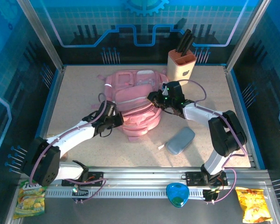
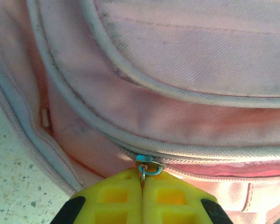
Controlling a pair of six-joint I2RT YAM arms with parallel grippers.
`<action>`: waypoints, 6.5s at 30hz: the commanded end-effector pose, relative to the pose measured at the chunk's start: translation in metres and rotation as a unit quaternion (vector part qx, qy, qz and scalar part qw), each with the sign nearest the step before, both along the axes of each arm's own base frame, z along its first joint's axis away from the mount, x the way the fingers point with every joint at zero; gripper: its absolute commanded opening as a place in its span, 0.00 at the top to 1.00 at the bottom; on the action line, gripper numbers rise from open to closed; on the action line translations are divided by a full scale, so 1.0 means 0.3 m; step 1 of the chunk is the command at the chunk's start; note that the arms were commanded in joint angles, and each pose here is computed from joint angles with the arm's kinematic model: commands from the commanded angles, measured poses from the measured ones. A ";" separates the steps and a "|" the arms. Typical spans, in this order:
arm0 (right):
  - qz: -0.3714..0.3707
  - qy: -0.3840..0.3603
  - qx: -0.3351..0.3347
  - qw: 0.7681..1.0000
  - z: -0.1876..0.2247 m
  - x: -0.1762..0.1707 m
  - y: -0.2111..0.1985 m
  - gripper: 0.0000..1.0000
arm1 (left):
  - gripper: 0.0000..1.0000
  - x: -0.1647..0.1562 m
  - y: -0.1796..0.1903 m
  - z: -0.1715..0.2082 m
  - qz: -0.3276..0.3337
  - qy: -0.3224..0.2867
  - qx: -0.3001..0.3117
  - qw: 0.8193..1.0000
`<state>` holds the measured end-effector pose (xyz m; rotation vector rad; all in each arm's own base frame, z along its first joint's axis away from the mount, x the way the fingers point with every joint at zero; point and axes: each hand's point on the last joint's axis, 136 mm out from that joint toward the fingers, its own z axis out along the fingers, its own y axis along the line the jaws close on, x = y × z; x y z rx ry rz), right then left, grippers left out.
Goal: Pack the student bag
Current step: Unzip the student bag at the top-center of the table, then pick up the book from the bottom-center of the table, then open the student bag at the top-center of the table.
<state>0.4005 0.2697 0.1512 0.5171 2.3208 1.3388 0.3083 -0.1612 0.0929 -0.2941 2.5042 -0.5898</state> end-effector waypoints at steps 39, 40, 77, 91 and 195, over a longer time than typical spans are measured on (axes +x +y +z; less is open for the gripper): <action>-0.075 -0.053 -0.056 0.994 0.145 -0.077 -0.009 0.86 | 1.00 -0.030 -0.101 0.037 -0.171 -0.065 0.039 0.982; -0.070 -0.055 -0.055 0.995 0.150 -0.076 -0.006 0.86 | 1.00 -0.027 -0.088 0.031 -0.165 -0.062 0.040 0.984; 0.068 -0.059 -0.048 0.995 0.130 -0.070 0.145 0.88 | 0.90 0.359 0.318 0.069 0.053 -0.037 -0.008 0.998; 0.074 -0.035 -0.129 0.988 0.074 -0.075 0.109 0.40 | 0.29 0.304 0.432 0.266 0.119 -0.112 0.056 0.985; -0.075 -0.021 -0.241 0.967 -0.163 -0.482 -0.407 0.51 | 1.00 0.329 -0.376 0.500 -0.356 -0.240 0.244 0.869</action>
